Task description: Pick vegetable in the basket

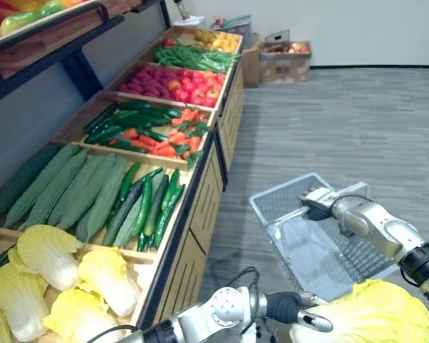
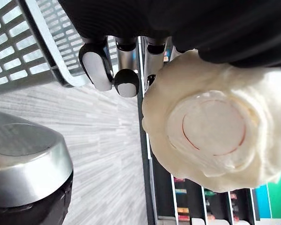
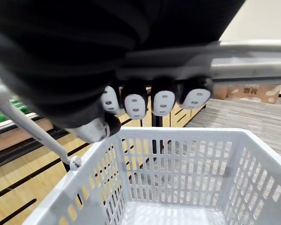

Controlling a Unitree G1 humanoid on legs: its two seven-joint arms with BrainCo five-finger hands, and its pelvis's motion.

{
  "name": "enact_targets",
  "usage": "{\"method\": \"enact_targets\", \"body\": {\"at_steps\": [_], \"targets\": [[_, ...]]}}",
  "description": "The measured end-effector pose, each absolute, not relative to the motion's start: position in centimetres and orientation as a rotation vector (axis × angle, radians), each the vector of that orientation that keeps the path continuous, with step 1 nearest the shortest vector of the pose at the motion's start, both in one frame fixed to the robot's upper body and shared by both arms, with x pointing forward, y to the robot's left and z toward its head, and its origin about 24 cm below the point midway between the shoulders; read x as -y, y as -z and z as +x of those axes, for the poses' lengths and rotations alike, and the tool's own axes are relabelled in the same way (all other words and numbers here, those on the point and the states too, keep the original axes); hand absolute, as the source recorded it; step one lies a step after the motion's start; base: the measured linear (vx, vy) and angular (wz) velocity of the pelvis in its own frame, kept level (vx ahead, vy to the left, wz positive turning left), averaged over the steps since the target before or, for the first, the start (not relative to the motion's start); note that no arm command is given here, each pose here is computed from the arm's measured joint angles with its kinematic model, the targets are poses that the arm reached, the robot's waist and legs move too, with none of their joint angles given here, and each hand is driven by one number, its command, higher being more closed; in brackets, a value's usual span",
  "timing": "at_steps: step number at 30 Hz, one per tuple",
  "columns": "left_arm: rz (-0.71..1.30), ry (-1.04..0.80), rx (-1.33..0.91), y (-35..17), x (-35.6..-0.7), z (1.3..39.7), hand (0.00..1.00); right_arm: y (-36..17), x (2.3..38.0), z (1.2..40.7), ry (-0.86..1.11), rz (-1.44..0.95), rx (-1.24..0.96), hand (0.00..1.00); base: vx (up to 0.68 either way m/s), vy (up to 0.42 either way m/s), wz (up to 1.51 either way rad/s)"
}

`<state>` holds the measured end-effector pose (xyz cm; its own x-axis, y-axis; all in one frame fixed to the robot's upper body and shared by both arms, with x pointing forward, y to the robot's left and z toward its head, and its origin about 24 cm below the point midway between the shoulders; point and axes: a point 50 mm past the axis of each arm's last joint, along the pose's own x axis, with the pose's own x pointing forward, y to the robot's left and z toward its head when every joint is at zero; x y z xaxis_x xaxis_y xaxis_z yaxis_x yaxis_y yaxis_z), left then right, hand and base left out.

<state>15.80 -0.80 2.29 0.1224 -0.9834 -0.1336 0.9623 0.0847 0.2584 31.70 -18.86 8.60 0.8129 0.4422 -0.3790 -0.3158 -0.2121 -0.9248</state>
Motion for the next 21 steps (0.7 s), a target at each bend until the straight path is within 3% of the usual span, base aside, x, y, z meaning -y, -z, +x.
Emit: {"method": "enact_targets", "body": {"at_steps": [7, 13, 20, 21], "targets": [[0.392, 1.317, 0.089, -2.1, 4.4, 18.1, 1.00, -9.0, 19.5, 31.0, -0.664, -1.593, 0.078, 1.00, -0.05, 0.083, 0.08], [0.481, 1.154, 0.032, -1.2, 3.5, 21.0, 1.00, -8.9, 20.2, 31.0, -0.626, -1.537, -0.021, 1.00, -0.08, 0.077, 0.08], [0.505, 1.111, -0.002, -0.8, 3.8, 21.9, 1.00, -9.2, 20.1, 31.0, -0.610, -1.483, -0.071, 1.00, -0.04, 0.073, 0.03], [0.523, 1.110, 0.000, -0.8, 3.8, 22.2, 0.00, -9.4, 19.9, 31.0, -0.607, -1.480, -0.069, 1.00, -0.01, 0.071, -0.03]]}}
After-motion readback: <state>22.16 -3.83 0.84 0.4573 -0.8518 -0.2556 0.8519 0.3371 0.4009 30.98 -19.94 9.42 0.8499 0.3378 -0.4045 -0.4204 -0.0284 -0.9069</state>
